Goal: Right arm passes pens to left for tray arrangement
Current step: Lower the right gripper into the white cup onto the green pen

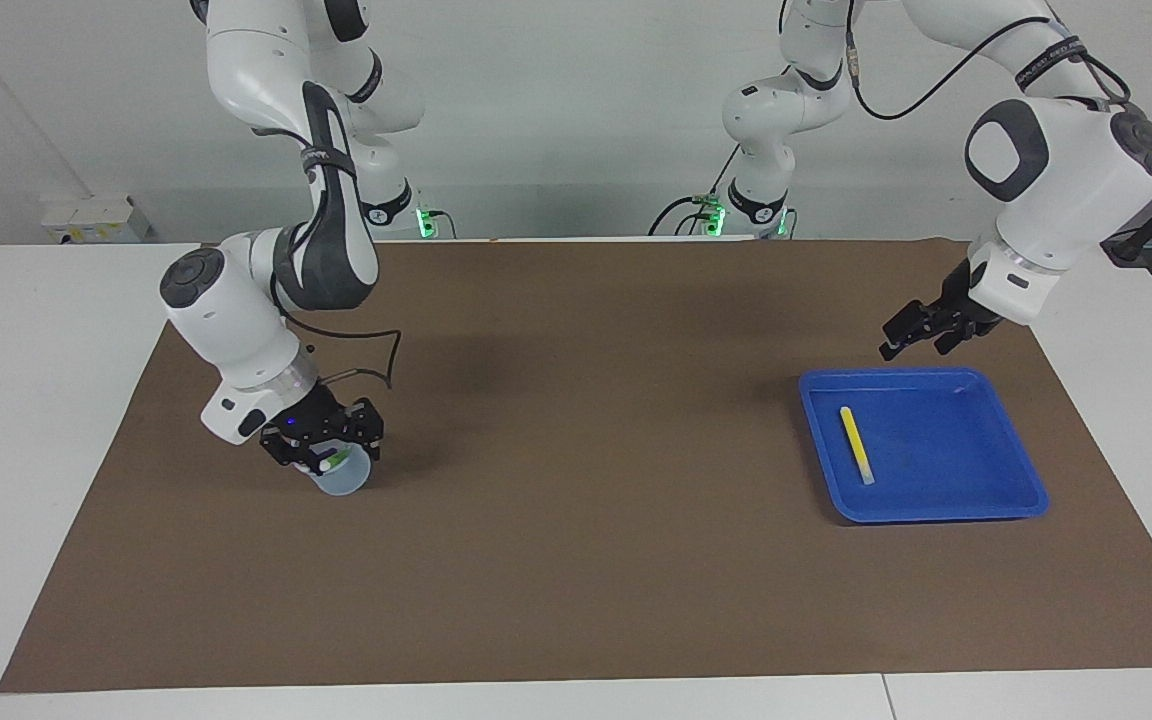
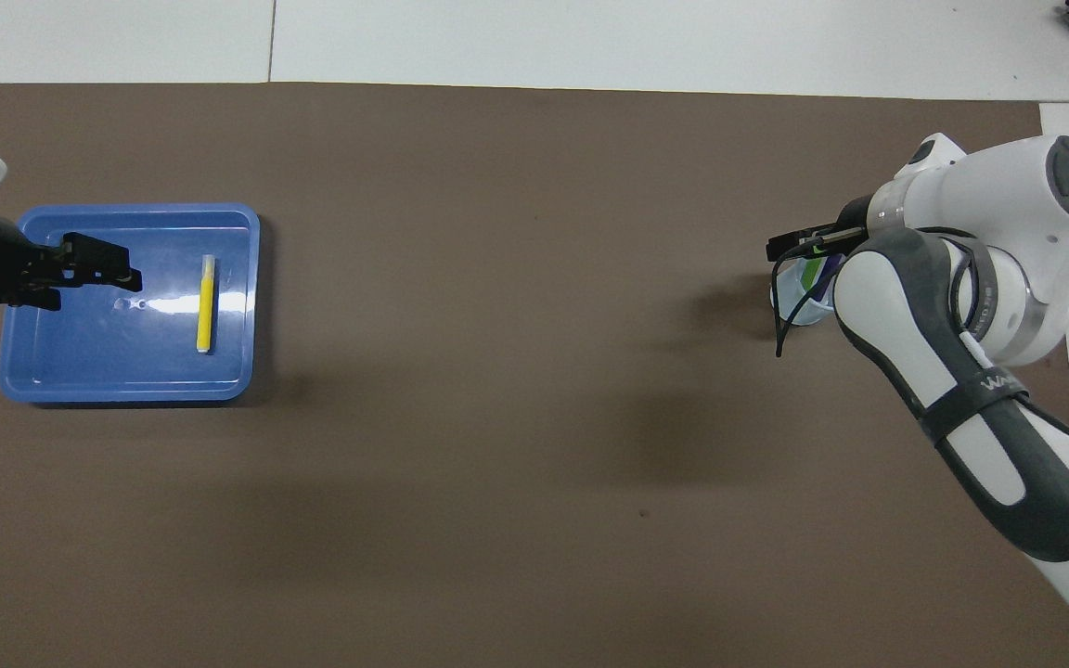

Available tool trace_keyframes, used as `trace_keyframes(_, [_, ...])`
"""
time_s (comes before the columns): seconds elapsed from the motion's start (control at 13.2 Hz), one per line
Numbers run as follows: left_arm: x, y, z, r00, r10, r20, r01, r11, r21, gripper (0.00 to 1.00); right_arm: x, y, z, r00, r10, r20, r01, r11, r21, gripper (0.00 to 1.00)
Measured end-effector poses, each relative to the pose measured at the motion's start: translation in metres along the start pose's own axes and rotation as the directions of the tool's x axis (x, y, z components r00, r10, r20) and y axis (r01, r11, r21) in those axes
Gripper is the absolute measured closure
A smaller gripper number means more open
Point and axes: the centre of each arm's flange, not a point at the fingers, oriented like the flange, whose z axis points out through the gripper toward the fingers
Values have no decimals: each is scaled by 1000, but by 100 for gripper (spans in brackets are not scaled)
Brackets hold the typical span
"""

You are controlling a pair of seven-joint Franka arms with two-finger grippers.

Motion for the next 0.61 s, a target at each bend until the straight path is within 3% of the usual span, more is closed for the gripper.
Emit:
trace_keyframes(0.23, [-19, 16, -27, 1000, 3, -12, -3, 1000, 12, 0, -1, 0, -5, 1000, -3, 5, 3, 1000, 3, 23])
trace_keyframes(0.45, [-20, 14, -25, 1000, -3, -18, 3, 1000, 13, 0, -3, 18, -8, 999, -34, 3, 34, 999, -3, 23])
trace_keyframes(0.61, [-20, 16, -23, 1000, 0, -20, 1, 1000, 13, 0, -6, 35, -11, 999, -52, 1, 52, 999, -7, 30])
